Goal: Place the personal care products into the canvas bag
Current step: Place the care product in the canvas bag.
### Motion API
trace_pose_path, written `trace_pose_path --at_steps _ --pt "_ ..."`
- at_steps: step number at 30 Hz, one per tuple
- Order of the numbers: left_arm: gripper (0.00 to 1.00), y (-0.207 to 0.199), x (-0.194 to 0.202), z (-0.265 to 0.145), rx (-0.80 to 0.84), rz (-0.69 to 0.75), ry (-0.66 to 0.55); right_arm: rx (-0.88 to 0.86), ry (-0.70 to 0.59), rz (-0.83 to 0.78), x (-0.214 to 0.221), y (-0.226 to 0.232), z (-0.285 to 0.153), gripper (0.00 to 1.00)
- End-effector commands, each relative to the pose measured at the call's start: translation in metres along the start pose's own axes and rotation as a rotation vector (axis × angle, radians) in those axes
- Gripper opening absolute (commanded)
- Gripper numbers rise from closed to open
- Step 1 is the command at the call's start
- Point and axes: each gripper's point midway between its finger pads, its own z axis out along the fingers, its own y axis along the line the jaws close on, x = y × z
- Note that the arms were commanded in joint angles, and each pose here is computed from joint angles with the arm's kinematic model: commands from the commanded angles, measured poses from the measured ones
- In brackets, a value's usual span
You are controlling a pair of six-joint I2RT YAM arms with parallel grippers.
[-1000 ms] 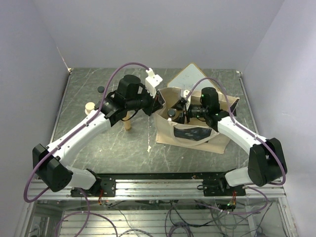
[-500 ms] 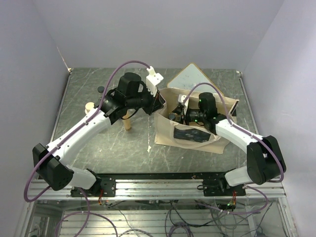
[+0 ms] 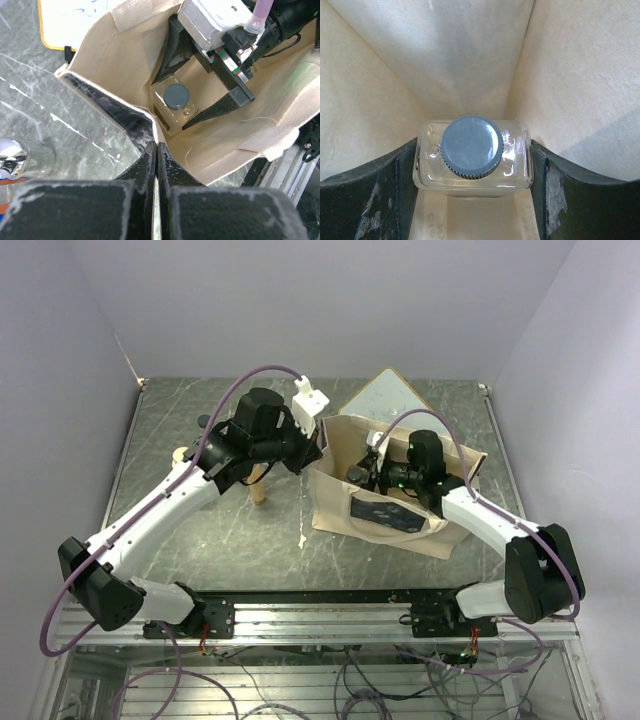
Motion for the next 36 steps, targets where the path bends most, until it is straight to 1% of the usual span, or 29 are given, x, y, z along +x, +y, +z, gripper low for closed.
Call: trace_pose_path --at_steps 1,5,8,10,12,16,21,26,27,36 --pt "0.07 0.016 -0.028 -0.023 -0.112 0.045 -0.069 0.096 0.071 -0.016 0.024 -0.019 -0.008 0.0" --pt "0.07 0.035 -0.009 -0.022 -0.215 0.025 0.015 0.092 0.07 -0.03 0.024 -0.017 -0.01 0.0" --pt "0.07 0.042 0.003 -0.02 -0.251 0.019 0.08 0.076 0.067 -0.051 0.017 -0.017 -0.01 0.0" --pt "0.07 0.042 0.008 -0.018 -0.251 0.014 0.096 0.028 0.054 -0.077 0.01 -0.012 -0.009 0.0" --pt "0.07 0.038 0.01 -0.015 -0.227 0.005 0.095 -0.019 0.031 -0.106 0.0 -0.006 -0.007 0.0" --pt "0.07 0.03 0.01 -0.009 -0.18 -0.013 0.092 -0.113 0.036 -0.139 -0.017 0.005 0.003 0.0" --pt "0.07 0.028 0.007 -0.008 -0.174 -0.019 0.087 -0.191 -0.01 -0.17 -0.04 0.02 0.016 0.0" --pt "0.07 0.028 0.01 -0.008 -0.175 -0.025 0.091 -0.223 -0.069 -0.147 -0.058 0.026 0.025 0.0" --pt "0.07 0.027 0.01 -0.007 -0.173 -0.026 0.092 -0.22 -0.09 -0.162 -0.071 0.023 0.027 0.0" --pt "0.07 0.026 0.009 -0.005 -0.167 -0.039 0.093 -0.229 -0.139 -0.199 -0.099 0.026 0.024 0.0"
